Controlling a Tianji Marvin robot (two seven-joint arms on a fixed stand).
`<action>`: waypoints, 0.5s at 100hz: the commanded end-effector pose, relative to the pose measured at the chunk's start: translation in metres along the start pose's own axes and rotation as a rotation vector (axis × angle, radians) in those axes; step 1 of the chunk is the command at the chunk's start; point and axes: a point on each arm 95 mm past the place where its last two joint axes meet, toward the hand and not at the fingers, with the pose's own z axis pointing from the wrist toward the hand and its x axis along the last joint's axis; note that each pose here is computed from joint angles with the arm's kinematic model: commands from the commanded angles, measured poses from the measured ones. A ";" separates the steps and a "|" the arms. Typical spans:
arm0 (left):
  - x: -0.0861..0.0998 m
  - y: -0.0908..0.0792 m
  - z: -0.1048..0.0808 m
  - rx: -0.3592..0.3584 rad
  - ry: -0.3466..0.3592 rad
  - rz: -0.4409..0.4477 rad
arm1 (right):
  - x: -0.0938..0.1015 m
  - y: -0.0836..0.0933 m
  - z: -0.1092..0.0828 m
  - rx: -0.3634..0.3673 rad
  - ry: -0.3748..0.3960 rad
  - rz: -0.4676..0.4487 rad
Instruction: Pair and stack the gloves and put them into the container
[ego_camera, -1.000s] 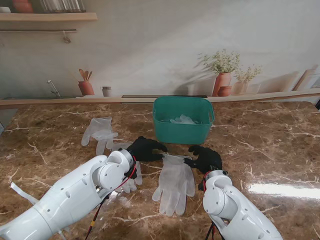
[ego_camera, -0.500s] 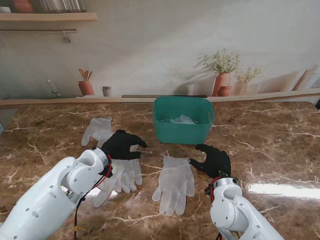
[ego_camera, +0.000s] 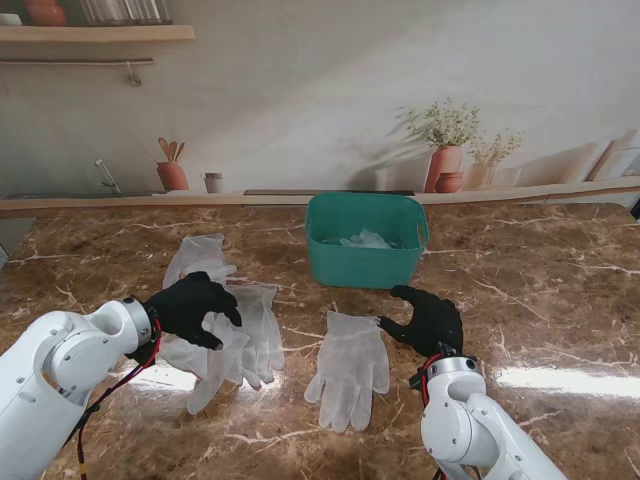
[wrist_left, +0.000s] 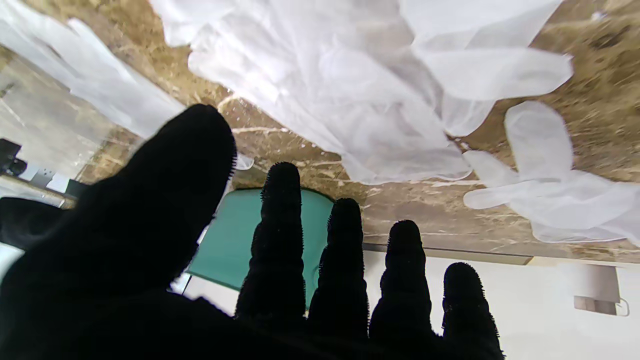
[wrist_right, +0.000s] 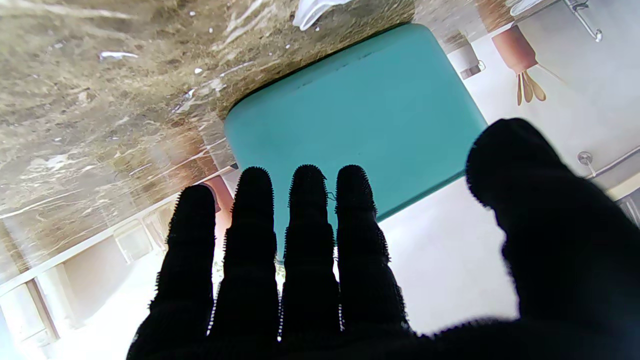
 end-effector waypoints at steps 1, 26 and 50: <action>-0.007 0.017 -0.005 -0.048 -0.016 0.018 | 0.000 -0.003 -0.003 0.019 -0.004 0.007; -0.017 0.040 0.000 -0.097 -0.036 0.064 | 0.001 -0.004 -0.003 0.045 -0.013 0.036; -0.021 0.052 0.018 -0.019 -0.024 0.113 | 0.003 -0.002 -0.001 0.056 -0.006 0.050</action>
